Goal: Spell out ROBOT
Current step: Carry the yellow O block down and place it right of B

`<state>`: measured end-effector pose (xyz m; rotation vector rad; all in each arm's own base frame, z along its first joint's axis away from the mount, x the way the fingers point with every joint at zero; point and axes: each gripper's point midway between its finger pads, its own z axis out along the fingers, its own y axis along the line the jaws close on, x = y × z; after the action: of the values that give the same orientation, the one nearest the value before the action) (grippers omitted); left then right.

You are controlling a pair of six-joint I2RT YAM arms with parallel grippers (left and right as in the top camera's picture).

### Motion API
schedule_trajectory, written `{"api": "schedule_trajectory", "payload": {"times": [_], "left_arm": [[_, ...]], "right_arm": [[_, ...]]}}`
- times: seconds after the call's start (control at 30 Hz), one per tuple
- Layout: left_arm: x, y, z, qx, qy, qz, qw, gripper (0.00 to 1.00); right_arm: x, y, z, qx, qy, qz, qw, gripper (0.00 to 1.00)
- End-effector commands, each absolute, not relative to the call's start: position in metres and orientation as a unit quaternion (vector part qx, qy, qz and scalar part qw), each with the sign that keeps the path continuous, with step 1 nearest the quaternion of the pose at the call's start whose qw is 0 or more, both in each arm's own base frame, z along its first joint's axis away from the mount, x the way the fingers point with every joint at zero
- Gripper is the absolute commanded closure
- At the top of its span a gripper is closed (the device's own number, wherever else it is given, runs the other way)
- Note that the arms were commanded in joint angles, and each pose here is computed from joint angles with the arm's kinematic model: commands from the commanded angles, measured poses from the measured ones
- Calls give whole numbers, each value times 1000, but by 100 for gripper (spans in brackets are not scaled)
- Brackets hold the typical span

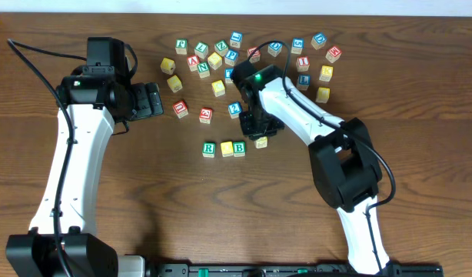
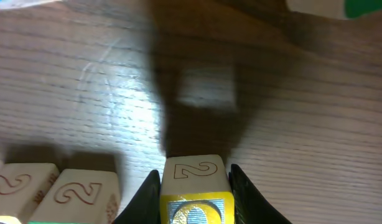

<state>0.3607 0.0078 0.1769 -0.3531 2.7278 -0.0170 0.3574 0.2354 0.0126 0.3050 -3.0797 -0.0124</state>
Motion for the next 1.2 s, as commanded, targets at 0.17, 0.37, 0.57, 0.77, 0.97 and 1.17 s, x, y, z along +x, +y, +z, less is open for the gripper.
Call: {"api": "schedule_trajectory", "payload": {"times": [0.17,0.37,0.57,0.77,0.97,1.17], "left_arm": [[363,10,185,-121,971,-1,205,2],[363,10,185,-121,971,-1,205,3],[363,10,185,-121,971,-1,205,2],[363,10,185,-121,971,-1,205,2],[363,10,185,-121,971,-1,205,2],[363,10,185,-121,971,-1,205,2]], "right_arm": [[342,243,9,67,-997,5,37,90],[330,242,10,56,-997,12,57,87],[328,245,14,56,-996,4,64,62],[346,249,49,68,-997,-13,36,54],[356,257,62,81,-996,-30,19,53],[351,240,43,70,-997,12,26,61]]}}
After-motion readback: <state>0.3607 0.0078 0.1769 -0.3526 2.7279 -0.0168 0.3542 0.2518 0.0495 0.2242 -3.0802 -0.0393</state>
